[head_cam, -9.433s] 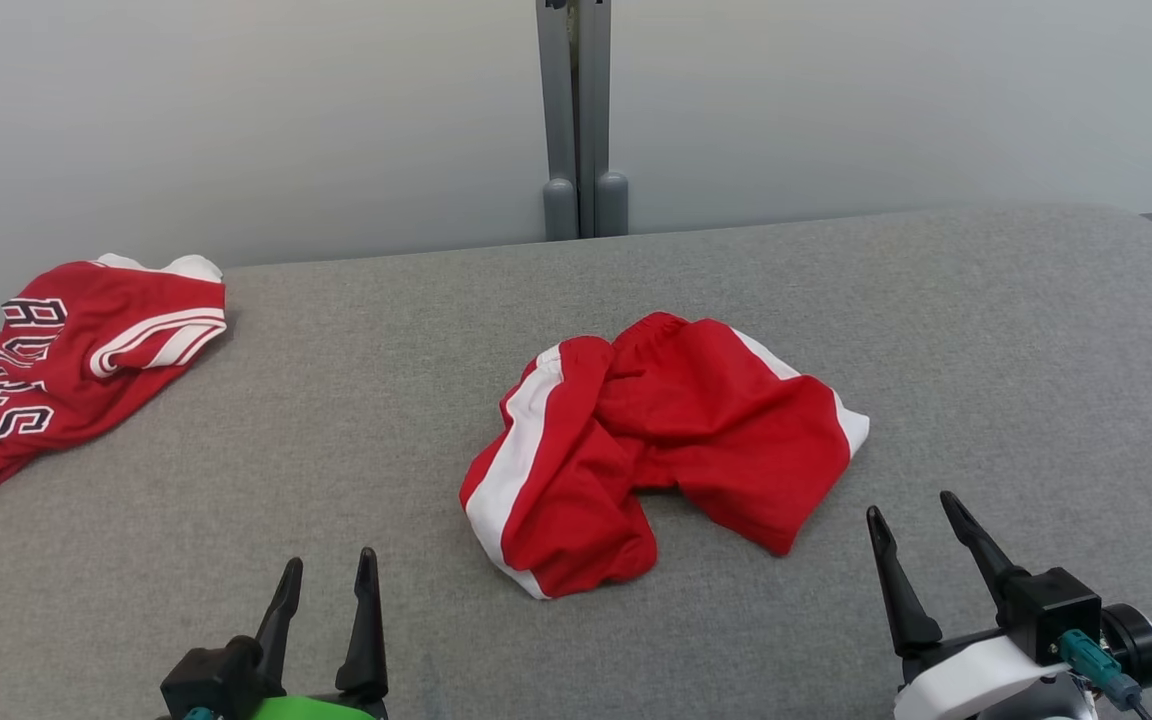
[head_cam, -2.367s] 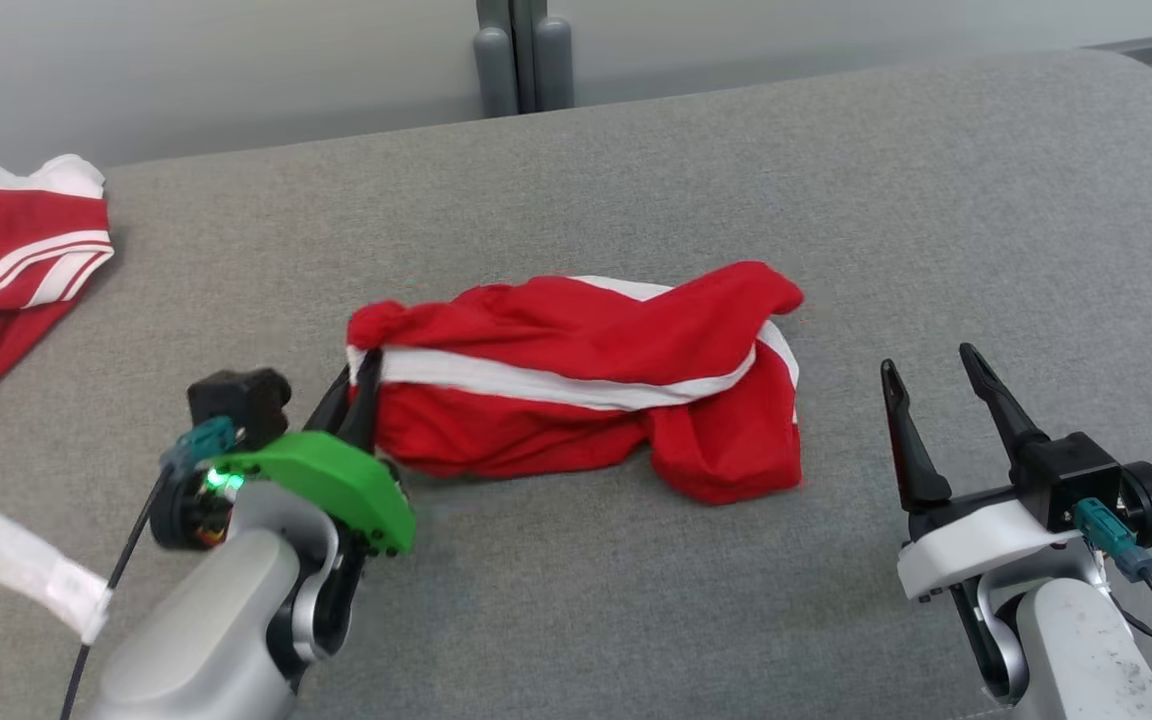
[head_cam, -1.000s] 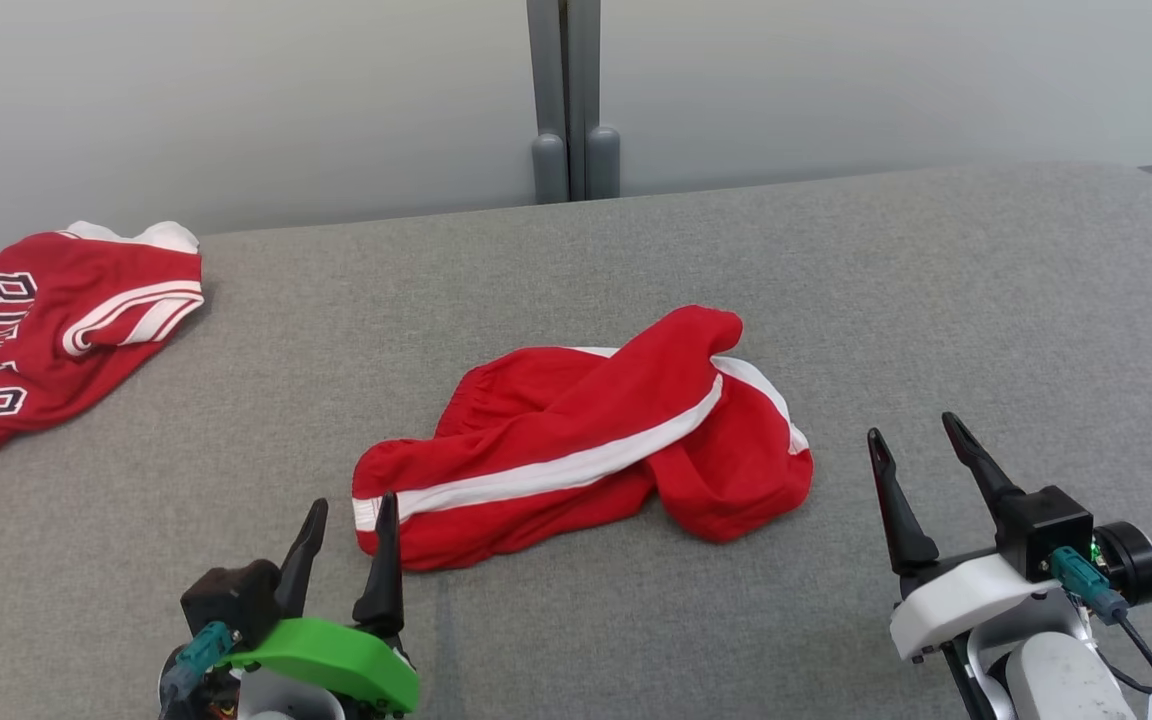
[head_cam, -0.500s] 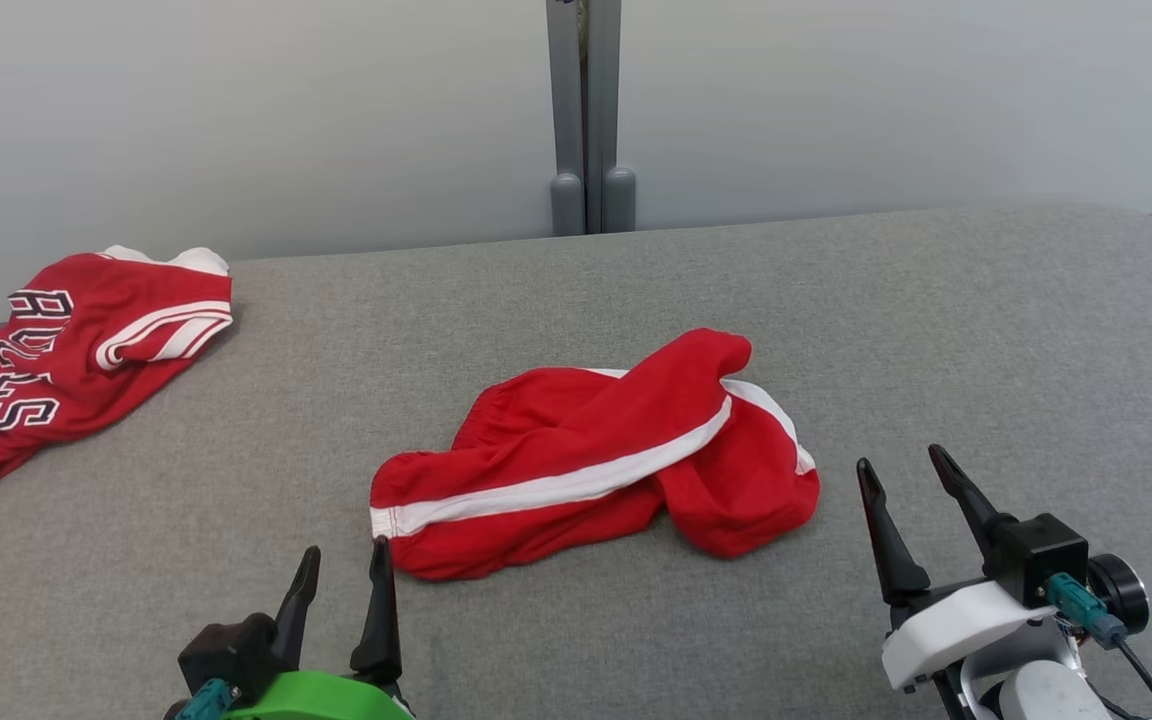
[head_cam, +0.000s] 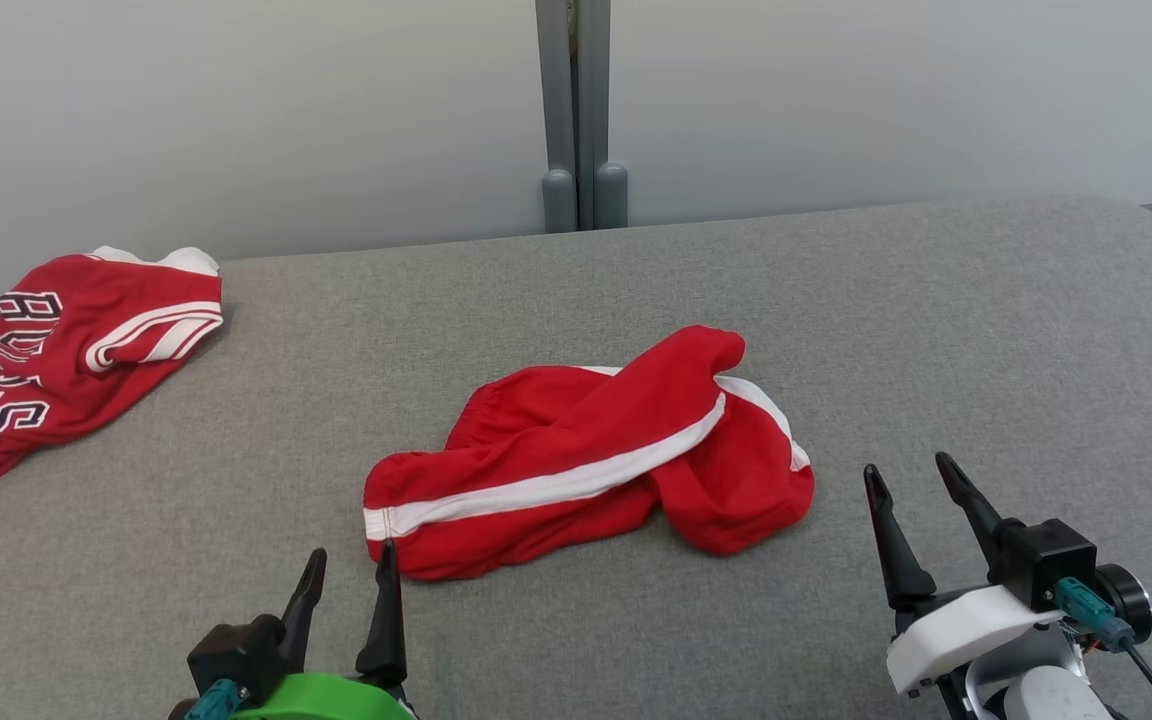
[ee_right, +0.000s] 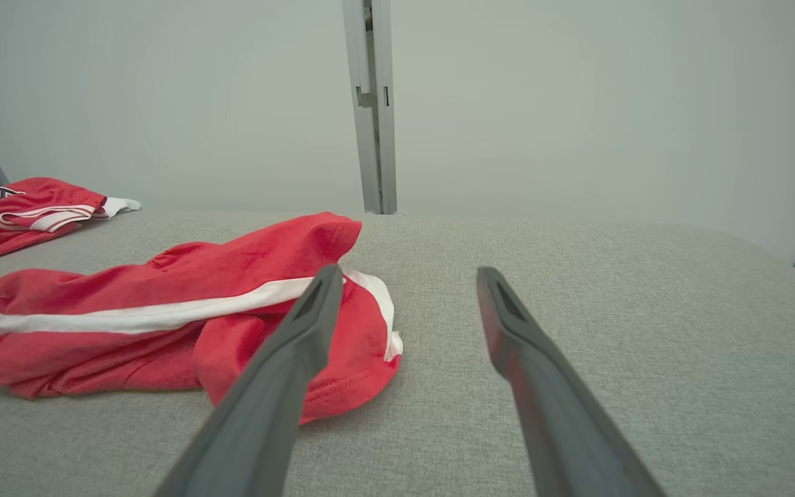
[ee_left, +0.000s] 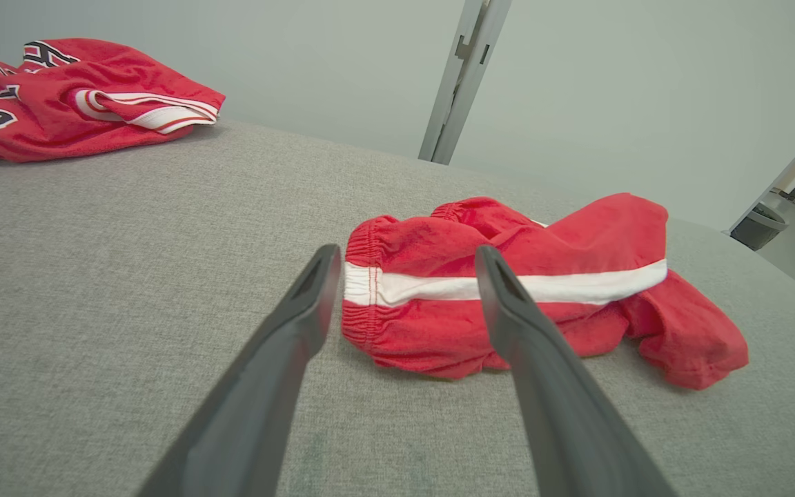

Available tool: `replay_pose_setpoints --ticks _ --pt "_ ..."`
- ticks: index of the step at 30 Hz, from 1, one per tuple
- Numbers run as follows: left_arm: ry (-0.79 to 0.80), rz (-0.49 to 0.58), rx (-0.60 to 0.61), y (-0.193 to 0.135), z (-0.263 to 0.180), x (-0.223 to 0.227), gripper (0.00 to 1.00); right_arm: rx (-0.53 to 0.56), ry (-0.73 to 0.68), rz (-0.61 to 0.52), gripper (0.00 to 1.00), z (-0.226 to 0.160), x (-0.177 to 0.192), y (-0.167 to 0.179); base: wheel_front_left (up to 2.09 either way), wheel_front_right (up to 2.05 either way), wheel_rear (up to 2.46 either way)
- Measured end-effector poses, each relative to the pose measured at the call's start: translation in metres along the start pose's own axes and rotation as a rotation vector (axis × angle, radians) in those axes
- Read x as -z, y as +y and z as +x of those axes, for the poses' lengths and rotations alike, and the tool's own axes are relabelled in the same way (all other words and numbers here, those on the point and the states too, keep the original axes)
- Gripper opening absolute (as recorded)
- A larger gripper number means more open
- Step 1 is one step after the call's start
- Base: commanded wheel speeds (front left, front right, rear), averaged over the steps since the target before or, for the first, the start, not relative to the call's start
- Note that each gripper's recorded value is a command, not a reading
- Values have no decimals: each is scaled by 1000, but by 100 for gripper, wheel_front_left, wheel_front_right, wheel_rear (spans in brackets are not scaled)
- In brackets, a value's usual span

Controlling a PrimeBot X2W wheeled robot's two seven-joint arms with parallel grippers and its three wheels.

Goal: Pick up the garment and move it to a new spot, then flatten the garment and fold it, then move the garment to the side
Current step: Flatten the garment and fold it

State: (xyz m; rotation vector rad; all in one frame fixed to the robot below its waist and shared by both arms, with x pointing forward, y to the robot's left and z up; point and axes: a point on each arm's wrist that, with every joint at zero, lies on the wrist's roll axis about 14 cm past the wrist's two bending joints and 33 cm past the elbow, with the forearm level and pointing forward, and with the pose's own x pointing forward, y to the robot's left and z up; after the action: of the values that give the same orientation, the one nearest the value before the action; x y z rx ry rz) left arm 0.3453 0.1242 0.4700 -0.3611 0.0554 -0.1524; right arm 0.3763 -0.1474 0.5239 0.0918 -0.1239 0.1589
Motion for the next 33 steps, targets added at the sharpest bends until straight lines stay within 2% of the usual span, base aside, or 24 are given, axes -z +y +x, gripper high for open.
replay_pose_setpoints --ticks 12,19,26,33 --pt "10 1 -10 4 2 3 100 4 36 25 100 1 12 0 0 0 0" --pt "109 -22 3 5 13 26 100 -1 70 63 100 6 24 3 0 0 0" --pt "219 -19 -10 23 33 37 100 -17 109 54 100 13 37 6 0 0 0" --pt "320 -31 26 23 52 48 100 -10 144 48 100 18 49 3 0 0 0"
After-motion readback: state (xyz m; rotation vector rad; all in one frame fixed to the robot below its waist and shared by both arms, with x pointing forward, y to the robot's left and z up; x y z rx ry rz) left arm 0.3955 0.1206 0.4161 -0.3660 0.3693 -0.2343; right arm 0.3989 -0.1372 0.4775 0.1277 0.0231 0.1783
